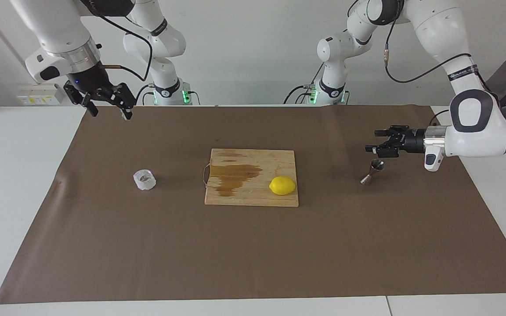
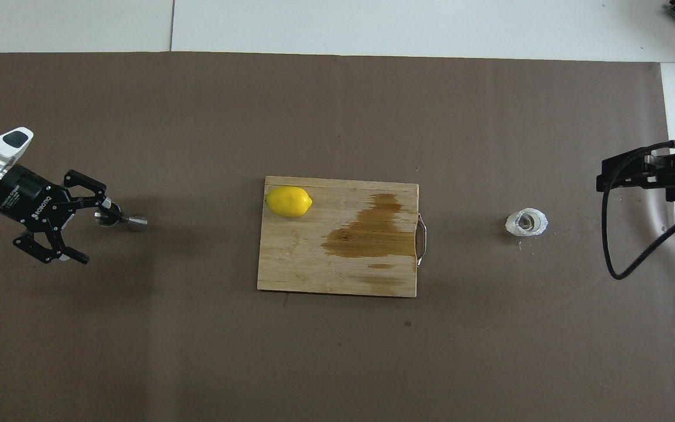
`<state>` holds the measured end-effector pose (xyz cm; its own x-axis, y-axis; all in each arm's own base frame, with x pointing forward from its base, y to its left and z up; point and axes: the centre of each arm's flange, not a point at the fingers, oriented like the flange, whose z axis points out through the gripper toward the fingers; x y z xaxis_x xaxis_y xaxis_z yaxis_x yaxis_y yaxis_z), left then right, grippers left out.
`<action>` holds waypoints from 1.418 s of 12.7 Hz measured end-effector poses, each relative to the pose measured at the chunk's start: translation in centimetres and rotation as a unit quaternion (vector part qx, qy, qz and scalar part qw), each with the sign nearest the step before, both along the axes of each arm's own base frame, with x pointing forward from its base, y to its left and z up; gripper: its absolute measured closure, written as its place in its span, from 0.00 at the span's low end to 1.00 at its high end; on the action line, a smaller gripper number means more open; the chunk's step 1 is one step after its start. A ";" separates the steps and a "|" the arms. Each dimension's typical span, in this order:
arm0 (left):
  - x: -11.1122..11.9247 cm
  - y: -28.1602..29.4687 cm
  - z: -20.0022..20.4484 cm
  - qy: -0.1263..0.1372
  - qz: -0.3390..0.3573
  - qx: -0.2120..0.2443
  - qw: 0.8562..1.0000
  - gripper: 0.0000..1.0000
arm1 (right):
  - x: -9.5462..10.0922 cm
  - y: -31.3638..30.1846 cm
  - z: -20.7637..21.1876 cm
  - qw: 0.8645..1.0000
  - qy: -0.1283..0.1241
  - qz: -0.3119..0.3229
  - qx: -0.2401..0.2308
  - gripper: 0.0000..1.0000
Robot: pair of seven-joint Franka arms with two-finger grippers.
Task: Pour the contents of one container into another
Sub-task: 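Move the left gripper toward the small metal cup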
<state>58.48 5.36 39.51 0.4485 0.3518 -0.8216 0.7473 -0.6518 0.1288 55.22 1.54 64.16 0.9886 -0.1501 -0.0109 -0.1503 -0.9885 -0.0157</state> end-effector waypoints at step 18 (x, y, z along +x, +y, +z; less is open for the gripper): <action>4.7 3.1 -6.2 0.106 0.116 -0.034 0.987 0.00 | 0.0 0.0 0.0 1.000 0.000 0.000 0.000 0.00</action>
<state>63.18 8.45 33.28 0.1785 0.3652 -0.9136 0.8904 -0.4551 -0.0079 55.22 1.54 64.16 0.9886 -0.1501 -0.0109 -0.1503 -0.9885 -0.0157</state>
